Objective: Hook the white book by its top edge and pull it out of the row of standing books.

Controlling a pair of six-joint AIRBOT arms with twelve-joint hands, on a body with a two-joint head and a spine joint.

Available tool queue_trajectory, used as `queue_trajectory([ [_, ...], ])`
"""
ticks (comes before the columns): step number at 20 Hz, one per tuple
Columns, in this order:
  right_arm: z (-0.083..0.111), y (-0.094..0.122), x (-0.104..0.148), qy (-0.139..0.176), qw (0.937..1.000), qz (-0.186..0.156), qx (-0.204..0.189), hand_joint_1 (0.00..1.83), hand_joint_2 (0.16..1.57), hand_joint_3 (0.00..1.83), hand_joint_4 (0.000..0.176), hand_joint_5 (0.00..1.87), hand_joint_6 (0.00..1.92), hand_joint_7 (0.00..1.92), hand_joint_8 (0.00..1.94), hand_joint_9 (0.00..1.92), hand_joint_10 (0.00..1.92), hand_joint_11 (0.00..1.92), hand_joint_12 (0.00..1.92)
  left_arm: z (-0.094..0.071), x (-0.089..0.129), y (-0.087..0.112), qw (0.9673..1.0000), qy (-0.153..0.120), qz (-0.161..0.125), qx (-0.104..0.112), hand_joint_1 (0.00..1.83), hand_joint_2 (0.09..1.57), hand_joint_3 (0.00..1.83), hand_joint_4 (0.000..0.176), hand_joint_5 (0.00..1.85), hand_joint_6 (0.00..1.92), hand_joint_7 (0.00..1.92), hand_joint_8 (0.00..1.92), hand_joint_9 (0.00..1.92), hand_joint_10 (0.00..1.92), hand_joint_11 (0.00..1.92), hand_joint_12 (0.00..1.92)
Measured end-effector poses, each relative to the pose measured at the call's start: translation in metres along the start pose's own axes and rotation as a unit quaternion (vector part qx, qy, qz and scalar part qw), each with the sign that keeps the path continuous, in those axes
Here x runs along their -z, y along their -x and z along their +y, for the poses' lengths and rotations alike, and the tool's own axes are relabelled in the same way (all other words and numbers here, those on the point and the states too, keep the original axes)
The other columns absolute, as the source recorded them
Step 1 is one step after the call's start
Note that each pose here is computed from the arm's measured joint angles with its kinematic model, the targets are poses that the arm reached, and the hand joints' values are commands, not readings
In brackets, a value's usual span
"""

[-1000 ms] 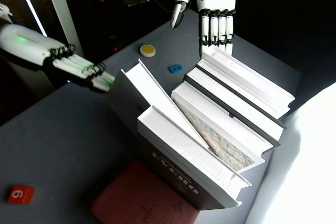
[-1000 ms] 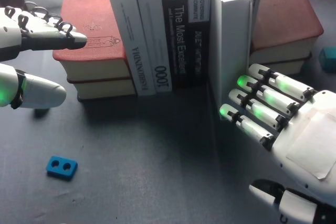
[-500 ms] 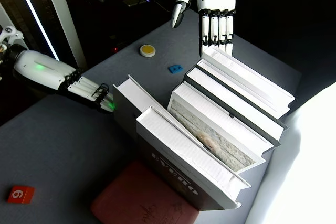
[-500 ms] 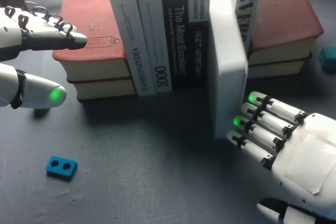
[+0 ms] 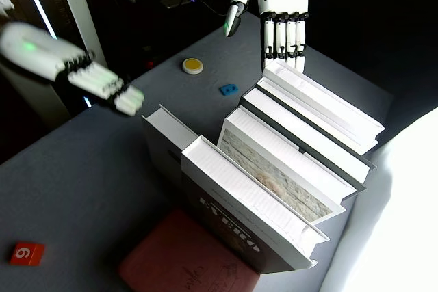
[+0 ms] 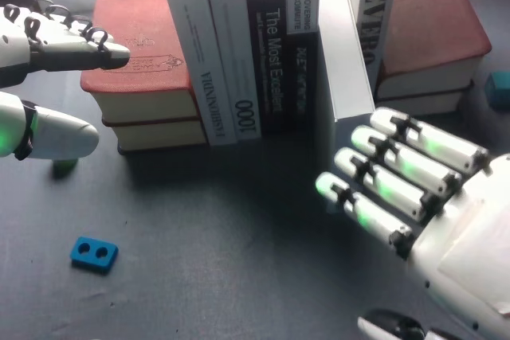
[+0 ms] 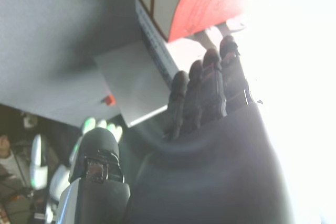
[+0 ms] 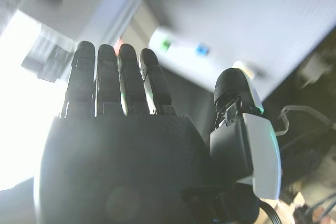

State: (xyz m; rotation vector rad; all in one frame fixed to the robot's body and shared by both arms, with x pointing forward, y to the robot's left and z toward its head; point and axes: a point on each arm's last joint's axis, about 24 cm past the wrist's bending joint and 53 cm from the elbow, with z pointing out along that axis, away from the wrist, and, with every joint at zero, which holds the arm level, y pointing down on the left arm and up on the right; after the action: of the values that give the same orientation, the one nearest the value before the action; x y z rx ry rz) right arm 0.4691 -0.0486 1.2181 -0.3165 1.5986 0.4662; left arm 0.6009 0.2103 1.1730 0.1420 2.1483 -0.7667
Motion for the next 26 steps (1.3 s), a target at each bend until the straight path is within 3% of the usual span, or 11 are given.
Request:
queue_trajectory([
  [5, -0.005, 0.052, -0.011, -0.013, 0.9966, -0.077, -0.026, 0.00, 1.28, 0.00, 0.000, 0.10, 0.01, 0.06, 0.01, 0.01, 0.00, 0.00, 0.00, 0.002, 0.002, 0.000, 1.0000, 0.002, -0.001, -0.001, 0.00, 1.29, 0.00, 0.000, 0.03, 0.00, 0.00, 0.00, 0.00, 0.00, 0.00, 0.00],
  [10, -0.004, 0.105, -0.031, 0.033, 0.9836, -0.162, -0.071, 0.00, 1.28, 0.00, 0.000, 0.08, 0.00, 0.04, 0.00, 0.00, 0.00, 0.00, 0.00, -0.003, 0.001, -0.002, 1.0000, -0.002, 0.000, -0.005, 0.00, 1.28, 0.00, 0.000, 0.05, 0.01, 0.03, 0.01, 0.02, 0.01, 0.02, 0.01],
  [16, -0.008, 0.120, -0.059, 0.099, 0.9781, -0.134, -0.125, 0.00, 1.29, 0.00, 0.000, 0.13, 0.02, 0.09, 0.01, 0.03, 0.01, 0.00, 0.00, -0.003, 0.001, 0.000, 1.0000, -0.001, -0.004, -0.002, 0.00, 1.28, 0.00, 0.000, 0.06, 0.01, 0.03, 0.01, 0.00, 0.00, 0.00, 0.00],
  [21, -0.013, 0.135, -0.061, 0.156, 0.9691, -0.125, -0.144, 0.00, 1.28, 0.00, 0.000, 0.11, 0.01, 0.07, 0.00, 0.01, 0.00, 0.00, 0.00, 0.002, 0.002, 0.002, 1.0000, 0.004, -0.005, -0.003, 0.00, 1.27, 0.00, 0.000, 0.04, 0.00, 0.02, 0.01, 0.01, 0.00, 0.02, 0.01],
  [22, -0.013, 0.133, -0.062, 0.162, 0.9701, -0.116, -0.138, 0.02, 1.28, 0.00, 0.000, 0.16, 0.00, 0.12, 0.02, 0.07, 0.00, 0.00, 0.14, 0.001, 0.002, 0.001, 1.0000, 0.003, -0.004, -0.002, 0.00, 1.27, 0.00, 0.000, 0.01, 0.00, 0.01, 0.00, 0.00, 0.00, 0.00, 0.00],
  [24, -0.014, 0.123, -0.065, 0.163, 0.9733, -0.094, -0.131, 0.01, 1.28, 0.00, 0.000, 0.17, 0.00, 0.13, 0.01, 0.07, 0.00, 0.00, 0.16, 0.001, 0.002, 0.000, 1.0000, 0.001, -0.001, -0.001, 0.00, 1.27, 0.00, 0.000, 0.01, 0.00, 0.01, 0.00, 0.00, 0.00, 0.01, 0.00],
  [26, -0.018, 0.119, -0.065, 0.159, 0.9729, -0.082, -0.146, 0.00, 1.29, 0.00, 0.000, 0.16, 0.00, 0.12, 0.00, 0.05, 0.00, 0.00, 0.06, 0.001, 0.002, 0.000, 1.0000, 0.002, -0.001, -0.002, 0.00, 1.28, 0.00, 0.000, 0.03, 0.01, 0.02, 0.00, 0.01, 0.01, 0.01, 0.01],
])
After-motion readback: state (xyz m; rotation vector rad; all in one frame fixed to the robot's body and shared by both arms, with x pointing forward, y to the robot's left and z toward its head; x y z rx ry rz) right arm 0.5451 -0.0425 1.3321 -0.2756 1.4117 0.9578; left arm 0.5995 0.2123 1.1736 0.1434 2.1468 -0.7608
